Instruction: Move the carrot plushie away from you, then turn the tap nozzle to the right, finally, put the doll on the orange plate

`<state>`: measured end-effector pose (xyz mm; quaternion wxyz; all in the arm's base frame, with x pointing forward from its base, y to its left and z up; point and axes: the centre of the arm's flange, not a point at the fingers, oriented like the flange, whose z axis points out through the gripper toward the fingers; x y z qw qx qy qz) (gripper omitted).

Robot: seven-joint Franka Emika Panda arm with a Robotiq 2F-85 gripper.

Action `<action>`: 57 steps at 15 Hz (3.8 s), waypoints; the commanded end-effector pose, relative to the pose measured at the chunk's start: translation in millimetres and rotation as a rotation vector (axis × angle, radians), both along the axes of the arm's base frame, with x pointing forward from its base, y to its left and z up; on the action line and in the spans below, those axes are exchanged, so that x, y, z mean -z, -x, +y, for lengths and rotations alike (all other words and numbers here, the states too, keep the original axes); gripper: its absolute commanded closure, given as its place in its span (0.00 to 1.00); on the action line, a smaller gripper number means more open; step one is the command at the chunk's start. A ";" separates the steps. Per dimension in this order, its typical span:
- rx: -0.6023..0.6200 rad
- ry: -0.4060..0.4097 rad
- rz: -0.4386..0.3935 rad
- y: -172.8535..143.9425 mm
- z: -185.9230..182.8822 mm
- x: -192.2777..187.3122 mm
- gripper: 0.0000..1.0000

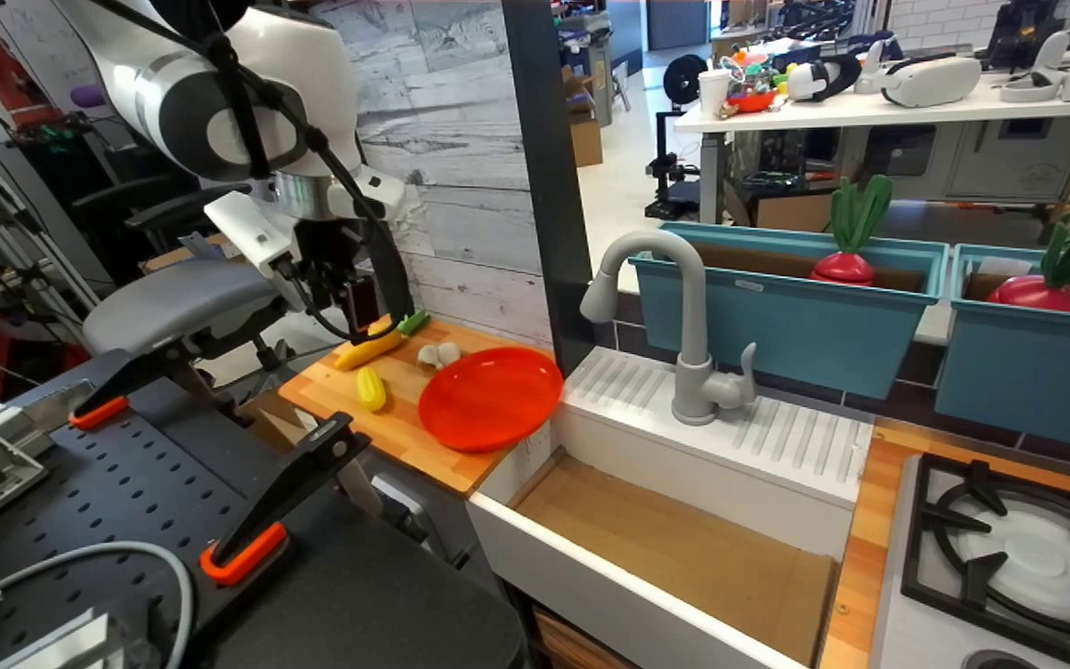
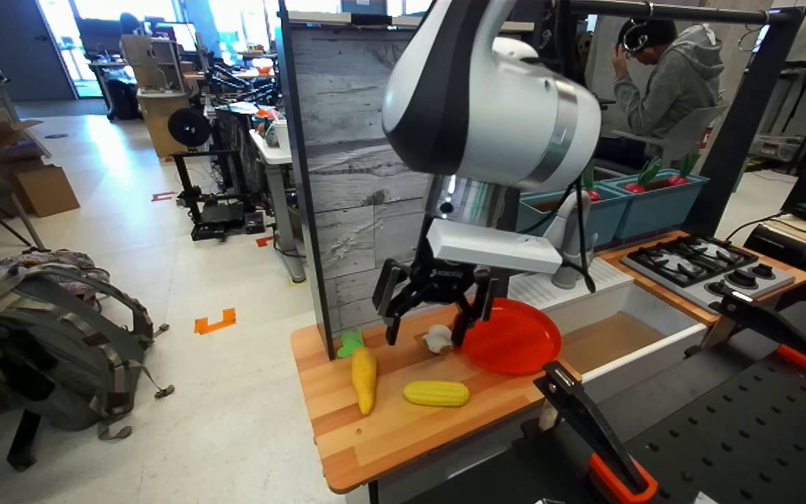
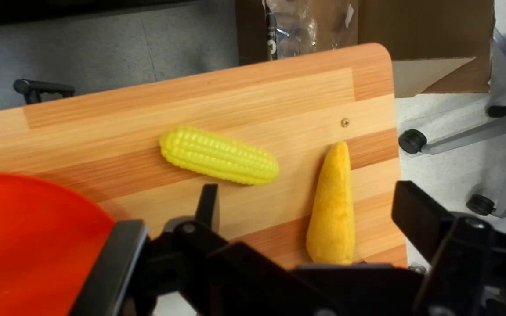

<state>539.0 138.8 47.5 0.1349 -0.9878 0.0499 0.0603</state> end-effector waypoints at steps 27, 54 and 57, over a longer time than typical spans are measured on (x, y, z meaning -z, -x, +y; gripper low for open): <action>0.523 -0.058 -0.101 47.4 -246.5 -97.7 0.00; 0.741 -0.060 -0.128 15.5 -286.7 -108.9 0.00; 0.813 -0.063 -0.141 10.5 -299.9 -107.9 0.00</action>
